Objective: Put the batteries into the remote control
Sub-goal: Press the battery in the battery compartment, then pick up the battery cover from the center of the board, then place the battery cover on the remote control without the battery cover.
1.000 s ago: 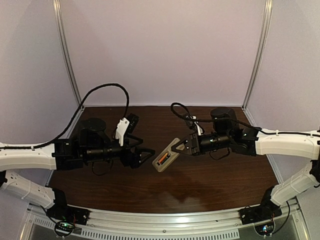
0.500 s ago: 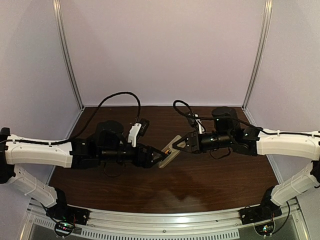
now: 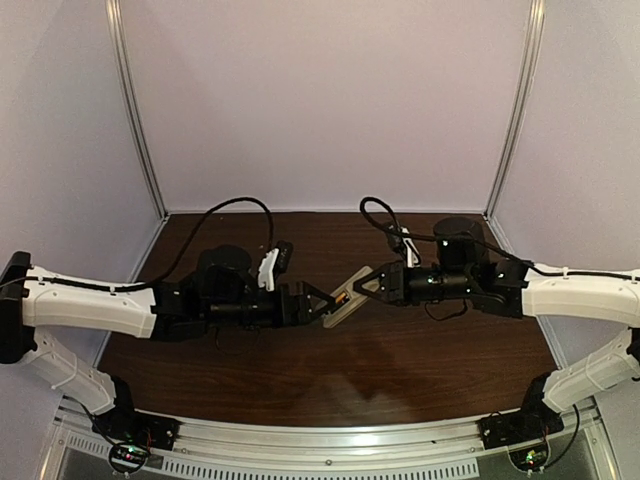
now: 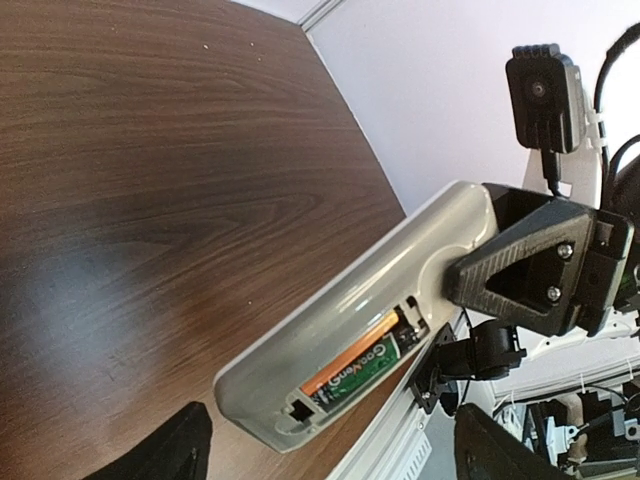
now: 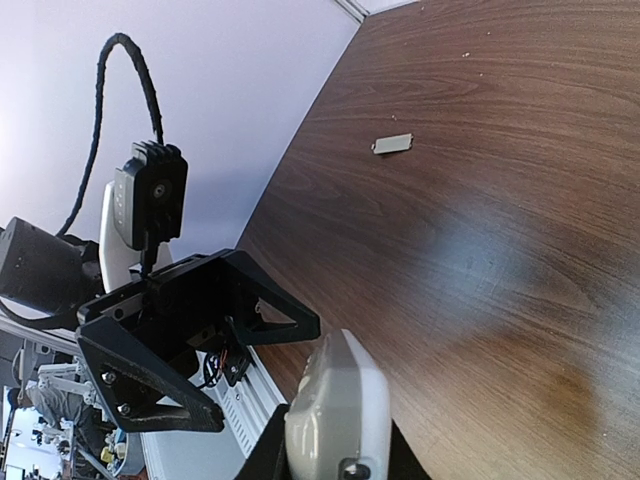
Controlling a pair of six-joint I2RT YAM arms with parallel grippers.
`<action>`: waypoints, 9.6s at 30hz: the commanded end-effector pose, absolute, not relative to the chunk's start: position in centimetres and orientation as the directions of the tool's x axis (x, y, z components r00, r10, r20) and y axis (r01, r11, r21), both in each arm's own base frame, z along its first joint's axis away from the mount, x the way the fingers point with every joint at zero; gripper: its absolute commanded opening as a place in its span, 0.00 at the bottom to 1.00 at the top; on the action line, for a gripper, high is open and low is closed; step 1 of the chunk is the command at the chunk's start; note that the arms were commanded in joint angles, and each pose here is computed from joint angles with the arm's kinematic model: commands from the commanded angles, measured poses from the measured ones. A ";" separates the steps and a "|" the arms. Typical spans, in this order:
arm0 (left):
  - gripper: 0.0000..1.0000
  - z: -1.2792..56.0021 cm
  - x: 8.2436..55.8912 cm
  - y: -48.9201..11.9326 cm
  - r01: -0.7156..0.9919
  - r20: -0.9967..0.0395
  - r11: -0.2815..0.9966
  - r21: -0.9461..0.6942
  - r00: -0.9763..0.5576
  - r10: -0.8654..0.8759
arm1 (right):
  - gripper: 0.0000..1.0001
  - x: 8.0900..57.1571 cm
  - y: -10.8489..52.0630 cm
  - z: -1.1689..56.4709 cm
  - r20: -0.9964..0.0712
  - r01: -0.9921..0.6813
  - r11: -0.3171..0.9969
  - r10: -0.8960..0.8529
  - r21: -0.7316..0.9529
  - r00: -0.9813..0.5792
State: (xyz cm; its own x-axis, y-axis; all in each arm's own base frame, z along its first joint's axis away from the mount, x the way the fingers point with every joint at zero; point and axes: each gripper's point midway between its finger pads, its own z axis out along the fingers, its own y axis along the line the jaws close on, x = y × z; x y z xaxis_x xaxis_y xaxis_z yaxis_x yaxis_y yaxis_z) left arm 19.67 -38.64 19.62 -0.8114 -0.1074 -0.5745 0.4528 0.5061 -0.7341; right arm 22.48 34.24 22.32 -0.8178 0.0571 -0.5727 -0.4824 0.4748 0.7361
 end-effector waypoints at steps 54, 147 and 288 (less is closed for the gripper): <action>0.90 19.4 21.8 -41.3 0.297 -0.412 0.380 -0.876 -0.870 -0.270 | 0.00 22.6 34.5 24.2 -0.592 -0.487 0.426 0.154 0.762 -0.791; 0.74 4.6 39.8 -16.4 0.699 -0.173 0.700 0.146 -0.679 0.714 | 0.00 25.0 28.3 20.5 -0.533 -0.430 0.464 0.113 0.774 -0.839; 0.20 17.2 19.5 -40.5 0.979 -0.476 0.192 0.074 -0.135 0.869 | 0.00 21.4 33.1 19.3 -0.286 -0.229 0.201 0.328 0.952 -0.900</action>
State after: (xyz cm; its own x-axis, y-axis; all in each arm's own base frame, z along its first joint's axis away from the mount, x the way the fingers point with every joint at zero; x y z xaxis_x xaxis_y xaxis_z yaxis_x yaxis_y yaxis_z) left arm 19.49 -39.99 17.03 -0.1239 0.8736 -0.4706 0.9785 0.1864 0.0883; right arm 21.43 32.84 18.21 -0.9103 0.3139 -0.2698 -0.2006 0.2356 0.9509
